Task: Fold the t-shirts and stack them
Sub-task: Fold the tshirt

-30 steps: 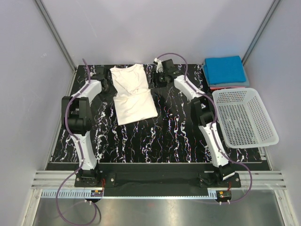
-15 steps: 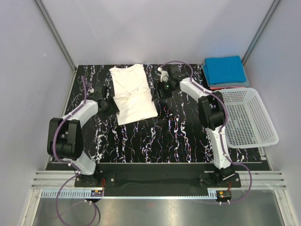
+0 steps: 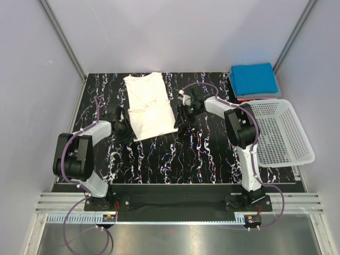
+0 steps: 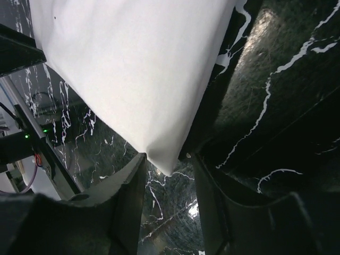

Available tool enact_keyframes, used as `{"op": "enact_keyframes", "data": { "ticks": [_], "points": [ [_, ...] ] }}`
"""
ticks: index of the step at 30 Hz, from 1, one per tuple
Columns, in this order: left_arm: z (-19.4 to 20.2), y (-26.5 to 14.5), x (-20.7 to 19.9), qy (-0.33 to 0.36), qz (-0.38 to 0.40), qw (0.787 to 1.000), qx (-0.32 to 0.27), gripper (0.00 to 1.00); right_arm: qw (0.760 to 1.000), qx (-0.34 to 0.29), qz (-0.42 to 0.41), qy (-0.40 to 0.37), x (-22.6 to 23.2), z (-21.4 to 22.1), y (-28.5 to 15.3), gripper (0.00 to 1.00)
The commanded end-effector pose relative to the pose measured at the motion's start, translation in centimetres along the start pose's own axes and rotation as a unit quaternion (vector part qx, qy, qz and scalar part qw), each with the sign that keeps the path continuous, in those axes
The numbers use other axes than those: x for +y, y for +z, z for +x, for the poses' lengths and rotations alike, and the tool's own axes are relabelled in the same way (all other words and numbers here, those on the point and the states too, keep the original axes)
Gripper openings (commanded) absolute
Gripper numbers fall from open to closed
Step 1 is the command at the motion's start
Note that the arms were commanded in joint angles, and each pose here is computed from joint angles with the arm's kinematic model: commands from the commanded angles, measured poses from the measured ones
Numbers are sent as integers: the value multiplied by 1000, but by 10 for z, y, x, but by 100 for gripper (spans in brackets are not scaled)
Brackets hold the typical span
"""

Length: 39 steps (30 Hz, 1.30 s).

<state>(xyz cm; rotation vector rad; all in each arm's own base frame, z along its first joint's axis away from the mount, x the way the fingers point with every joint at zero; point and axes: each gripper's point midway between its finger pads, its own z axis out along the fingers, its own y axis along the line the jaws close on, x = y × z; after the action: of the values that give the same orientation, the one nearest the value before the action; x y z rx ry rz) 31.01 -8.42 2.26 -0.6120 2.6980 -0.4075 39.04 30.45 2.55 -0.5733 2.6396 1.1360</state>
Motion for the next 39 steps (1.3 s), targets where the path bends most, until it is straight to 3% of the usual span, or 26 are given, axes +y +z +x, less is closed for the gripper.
{"op": "enact_keyframes", "data": {
  "ticks": [1, 7, 9, 10, 11, 12, 13, 14, 20, 24, 35, 36, 37, 39],
  "points": [
    [1, 9, -8, 1, 29, 1000, 6, 45, 1000, -11, -23, -13, 21, 2, -8, 47],
    [1, 8, -8, 5, 28, 1000, 3, 31, 998, -26, -52, -10, 32, 6, -10, 37],
    [0, 9, -8, 6, 29, 1000, 4, 20, 998, -28, -53, -7, 31, 6, -9, 31],
    [-2, 9, -11, 9, 32, 999, 5, 16, 998, -26, -50, -5, 31, 8, -9, 27],
    [-2, 9, -12, 9, 34, 999, 7, 12, 998, -28, -50, -6, 32, 8, -11, 15],
    [-2, 9, -14, 10, 39, 999, 9, 1, 998, -31, -48, -7, 32, 8, -12, 9],
    [-1, 8, -14, 12, 41, 999, 9, 0, 999, -29, -42, -6, 29, 12, -11, 4],
    [-1, 8, -15, 11, 43, 999, 11, 0, 999, -37, -39, -12, 31, 10, -14, 0],
    [14, 2, -20, 19, 42, 999, 26, 0, 998, -61, -27, 1, 35, 27, -27, 0],
    [40, -9, -35, 59, 47, 996, 41, 0, 997, -50, 10, 50, 26, 71, -35, 0],
    [129, -25, -10, 79, 24, 994, 73, 0, 987, -24, 44, 153, 31, 182, -48, 0],
    [137, -25, -5, 79, 19, 993, 81, 1, 985, -24, 47, 162, 34, 186, -49, 0],
    [141, -27, -5, 80, 21, 993, 83, 11, 986, -33, 44, 159, 41, 186, -55, 4],
    [144, -36, -7, 78, 32, 993, 80, 31, 984, -44, 52, 164, 47, 189, -62, 25]
  ]
}}
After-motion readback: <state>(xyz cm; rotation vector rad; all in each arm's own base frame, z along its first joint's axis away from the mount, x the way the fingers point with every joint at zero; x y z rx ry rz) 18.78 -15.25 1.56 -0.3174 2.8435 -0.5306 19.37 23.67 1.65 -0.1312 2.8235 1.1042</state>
